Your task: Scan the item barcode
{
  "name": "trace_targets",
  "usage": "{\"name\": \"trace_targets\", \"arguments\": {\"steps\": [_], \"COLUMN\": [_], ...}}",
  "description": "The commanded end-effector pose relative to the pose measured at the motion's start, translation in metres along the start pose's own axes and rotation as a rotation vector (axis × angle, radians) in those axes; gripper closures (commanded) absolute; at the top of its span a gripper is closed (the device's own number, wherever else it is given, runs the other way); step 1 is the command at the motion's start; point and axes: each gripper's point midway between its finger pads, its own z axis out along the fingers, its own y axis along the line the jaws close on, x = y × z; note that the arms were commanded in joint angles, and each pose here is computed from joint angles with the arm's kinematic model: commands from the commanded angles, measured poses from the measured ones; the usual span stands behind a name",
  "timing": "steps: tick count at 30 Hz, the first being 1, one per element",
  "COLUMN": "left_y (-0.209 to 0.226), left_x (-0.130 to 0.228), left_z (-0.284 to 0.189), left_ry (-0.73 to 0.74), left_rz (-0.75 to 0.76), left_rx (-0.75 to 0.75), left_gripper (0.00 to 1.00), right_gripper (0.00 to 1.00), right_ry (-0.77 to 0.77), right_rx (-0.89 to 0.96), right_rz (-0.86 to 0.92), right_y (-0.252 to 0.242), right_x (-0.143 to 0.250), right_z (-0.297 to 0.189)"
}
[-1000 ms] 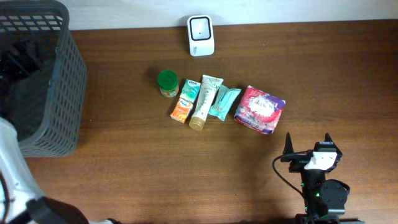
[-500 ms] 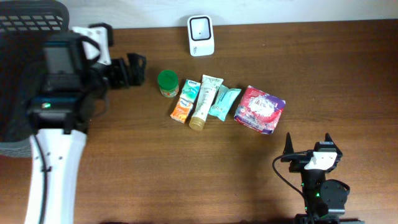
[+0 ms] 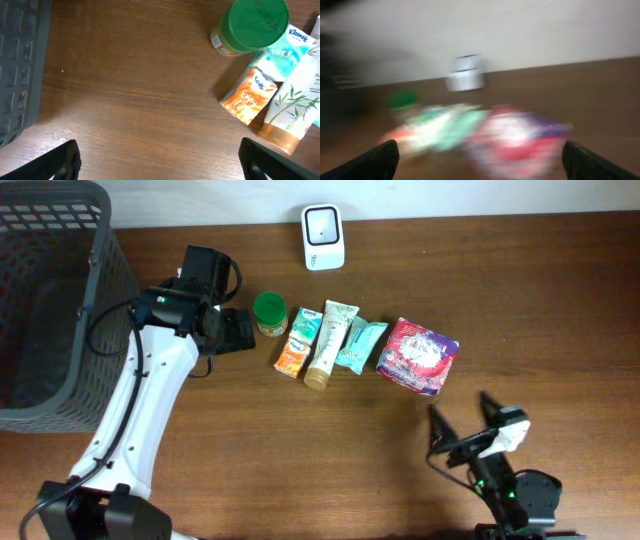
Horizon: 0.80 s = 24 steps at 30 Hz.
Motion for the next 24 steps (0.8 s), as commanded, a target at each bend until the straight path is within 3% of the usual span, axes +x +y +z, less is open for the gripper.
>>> {"name": "trace_targets", "arguments": {"steps": [1, 3, 5, 9, 13, 15, 19, 24], "left_y": [0.001, 0.001, 0.001, 0.001, 0.001, 0.001, 0.001, 0.001], "left_x": [0.0, 0.0, 0.0, 0.0, 0.0, 0.0, 0.0, 0.0], "left_z": [0.001, 0.001, 0.001, 0.001, 0.001, 0.001, 0.001, 0.001], "left_ry": [0.0, 0.0, 0.0, -0.001, 0.0, 0.0, 0.0, 0.0], "left_rz": [-0.009, -0.009, -0.009, -0.01, -0.009, -0.009, -0.009, -0.009], "left_rx": [-0.014, -0.014, -0.014, -0.014, -0.014, -0.015, -0.014, -0.015], "left_gripper": [0.01, 0.01, 0.01, 0.01, 0.01, 0.01, 0.01, 0.01], "right_gripper": [0.01, 0.01, 0.02, 0.02, 0.02, 0.02, 0.02, 0.02], "right_ry": [0.135, 0.06, -0.098, -0.18, 0.019, 0.225, 0.525, 0.916], "right_rx": [-0.362, -0.373, -0.442, -0.315, 0.016, 0.189, 0.269, 0.311], "right_rz": [0.277, 0.316, 0.233, 0.093, 0.018, 0.029, 0.008, 0.193], "right_y": [0.063, 0.065, 0.08, 0.08, 0.041, 0.015, -0.013, -0.051], "right_x": [0.014, -0.008, -0.051, -0.109, -0.141, -0.149, -0.146, -0.051], "right_z": [-0.013, -0.013, -0.022, -0.029, -0.009, 0.002, 0.039, 0.071]}}
